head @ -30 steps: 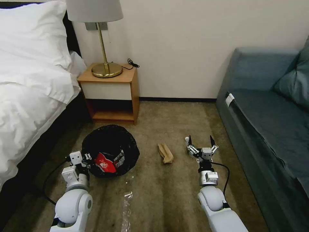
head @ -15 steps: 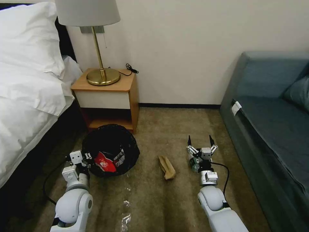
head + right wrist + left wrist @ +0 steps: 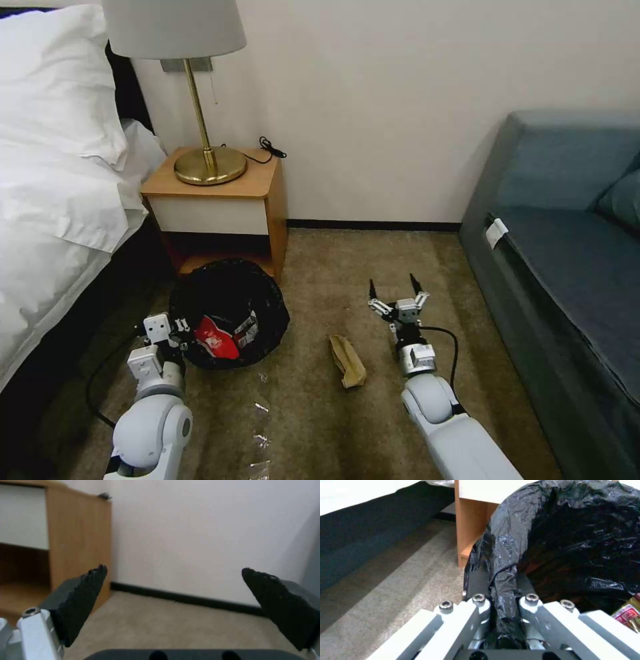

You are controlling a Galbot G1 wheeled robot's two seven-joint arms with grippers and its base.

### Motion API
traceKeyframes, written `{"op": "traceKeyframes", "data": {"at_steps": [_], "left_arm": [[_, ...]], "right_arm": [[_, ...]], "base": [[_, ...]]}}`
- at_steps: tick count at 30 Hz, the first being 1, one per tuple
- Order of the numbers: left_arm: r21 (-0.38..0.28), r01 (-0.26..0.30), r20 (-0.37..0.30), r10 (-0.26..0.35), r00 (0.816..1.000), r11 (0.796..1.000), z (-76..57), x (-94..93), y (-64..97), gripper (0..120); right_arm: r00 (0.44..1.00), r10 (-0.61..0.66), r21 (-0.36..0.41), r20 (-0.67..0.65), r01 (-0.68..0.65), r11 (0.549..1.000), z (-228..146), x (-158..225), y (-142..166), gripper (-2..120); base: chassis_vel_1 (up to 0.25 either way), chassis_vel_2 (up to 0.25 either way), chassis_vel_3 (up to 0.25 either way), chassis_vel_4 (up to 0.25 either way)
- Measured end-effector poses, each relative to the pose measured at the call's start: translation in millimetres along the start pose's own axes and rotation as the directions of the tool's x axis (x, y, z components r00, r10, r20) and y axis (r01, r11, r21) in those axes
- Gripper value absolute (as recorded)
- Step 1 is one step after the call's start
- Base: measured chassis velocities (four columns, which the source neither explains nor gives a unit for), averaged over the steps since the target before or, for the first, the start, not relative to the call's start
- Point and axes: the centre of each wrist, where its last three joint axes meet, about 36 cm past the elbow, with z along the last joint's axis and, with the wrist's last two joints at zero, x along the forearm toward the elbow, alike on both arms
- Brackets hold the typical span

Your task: Pick up the trash bin, then pick up the garbage on the floor and place it into the trash bin.

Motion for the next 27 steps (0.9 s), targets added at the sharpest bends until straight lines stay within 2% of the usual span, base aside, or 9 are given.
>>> {"op": "traceKeyframes", "data": {"at_steps": [2, 4, 11, 16, 20, 27], "left_arm": [[-0.003, 0.003, -0.001, -0.003, 1.0, 1.0, 0.7, 0.2, 0.2, 4], [-0.011, 0.01, -0.005, -0.01, 1.0, 1.0, 4.9, 0.7, -0.4, 4], [-0.02, 0.012, -0.009, -0.012, 1.0, 1.0, 12.2, 4.9, -6.7, 4], [-0.028, 0.014, -0.013, -0.014, 1.0, 1.0, 15.3, 6.8, -8.8, 4], [-0.032, 0.016, -0.011, -0.016, 1.0, 0.999, 15.0, 9.2, -9.0, 4], [-0.036, 0.016, -0.008, -0.016, 1.0, 0.999, 14.1, 11.2, -9.5, 4]], "right_arm": [[0.999, -0.018, -0.026, -0.03, 0.017, 1.0, -1, -2, 1, 100], [0.992, -0.046, -0.103, -0.119, 0.034, 0.994, 2, -3, 5, 100], [0.957, -0.12, -0.182, -0.263, 0.073, 0.981, 16, 8, 6, 100], [0.937, -0.134, -0.161, -0.322, 0.085, 0.983, 26, 13, 3, 100], [0.919, -0.095, -0.094, -0.382, 0.064, 0.994, 35, 20, -19, 100], [0.898, -0.048, -0.037, -0.437, 0.035, 0.999, 44, 27, -47, 100]], "base": [[0.0, 0.0, 0.0, 0.0], [0.0, 0.0, 0.0, 0.0], [0.0, 0.0, 0.0, 0.0], [0.0, 0.0, 0.0, 0.0], [0.0, 0.0, 0.0, 0.0], [0.0, 0.0, 0.0, 0.0]]}}
